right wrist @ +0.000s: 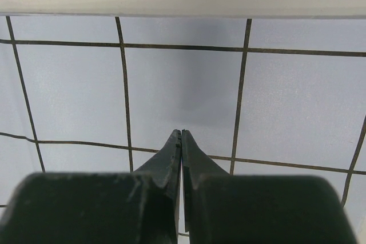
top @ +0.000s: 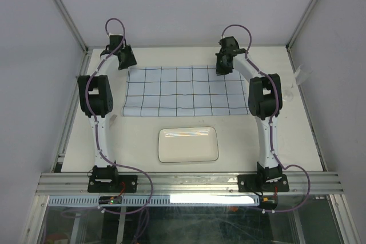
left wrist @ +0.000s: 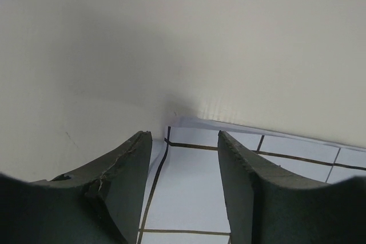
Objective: Set the dinner table for one person
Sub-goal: Flatten out the napkin at the center of the board.
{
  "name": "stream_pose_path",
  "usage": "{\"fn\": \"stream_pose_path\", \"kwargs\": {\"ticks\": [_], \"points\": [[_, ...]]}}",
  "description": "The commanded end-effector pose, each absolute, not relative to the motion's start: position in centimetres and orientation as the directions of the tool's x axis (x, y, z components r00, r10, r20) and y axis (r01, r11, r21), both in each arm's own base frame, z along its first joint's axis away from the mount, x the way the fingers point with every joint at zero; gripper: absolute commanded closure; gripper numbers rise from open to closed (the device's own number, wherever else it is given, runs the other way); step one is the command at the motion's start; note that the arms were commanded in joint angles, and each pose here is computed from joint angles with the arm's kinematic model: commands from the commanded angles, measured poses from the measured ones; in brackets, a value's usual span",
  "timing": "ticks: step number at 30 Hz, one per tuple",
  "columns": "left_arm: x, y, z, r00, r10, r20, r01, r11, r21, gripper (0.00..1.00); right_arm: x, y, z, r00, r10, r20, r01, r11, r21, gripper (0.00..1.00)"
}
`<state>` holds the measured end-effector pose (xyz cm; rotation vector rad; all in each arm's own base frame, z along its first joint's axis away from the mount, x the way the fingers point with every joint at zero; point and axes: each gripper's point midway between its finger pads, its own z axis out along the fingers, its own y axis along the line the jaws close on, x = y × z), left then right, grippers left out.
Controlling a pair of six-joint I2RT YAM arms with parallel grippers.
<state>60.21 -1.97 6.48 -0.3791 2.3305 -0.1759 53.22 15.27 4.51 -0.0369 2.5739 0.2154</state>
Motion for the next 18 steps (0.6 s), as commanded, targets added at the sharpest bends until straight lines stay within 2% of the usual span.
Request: {"fn": "stream_pose_path", "kwargs": {"ticks": [1,7,10,11,13,15,16,18], "points": [[61.3,-2.6,7.3,-0.639,-0.305,-0.706,-0.185,0.952,-0.244,0.49,54.6,15.4,9.2,-0.784,0.028,-0.62,-0.088,0.984,0.155,1.0],[61.2,-2.7,6.1,-0.65,-0.308,-0.695,-0.187,0.951,-0.247,0.53,54.7,15.4,9.2,-0.784,0.027,-0.62,-0.087,0.984,0.152,1.0],[61.1,-2.9,5.4,-0.658,-0.31,-0.686,-0.187,0.95,-0.25,0.59,54.6,15.3,9.2,-0.784,0.025,-0.62,-0.087,0.985,0.149,1.0],[61.1,-2.9,5.2,-0.66,-0.313,-0.683,-0.187,0.949,-0.254,0.63,54.6,15.3,9.2,-0.784,0.024,-0.62,-0.086,0.985,0.148,1.0],[61.0,-3.1,4.8,-0.664,-0.318,-0.677,-0.188,0.947,-0.261,0.78,54.5,15.1,9.3,-0.783,0.022,-0.621,-0.085,0.986,0.143,1.0],[60.9,-3.1,4.6,-0.665,-0.322,-0.674,-0.19,0.946,-0.264,0.96,54.5,15.1,9.4,-0.783,0.021,-0.622,-0.084,0.987,0.139,1.0],[60.8,-3.1,4.4,-0.668,-0.323,-0.671,-0.192,0.945,-0.264,1.0,54.5,15.1,9.3,-0.783,0.02,-0.621,-0.085,0.987,0.139,1.0],[60.7,-3.1,4.5,-0.667,-0.323,-0.671,-0.192,0.945,-0.263,1.0,54.5,15.1,9.4,-0.783,0.02,-0.622,-0.085,0.987,0.14,1.0]]}}
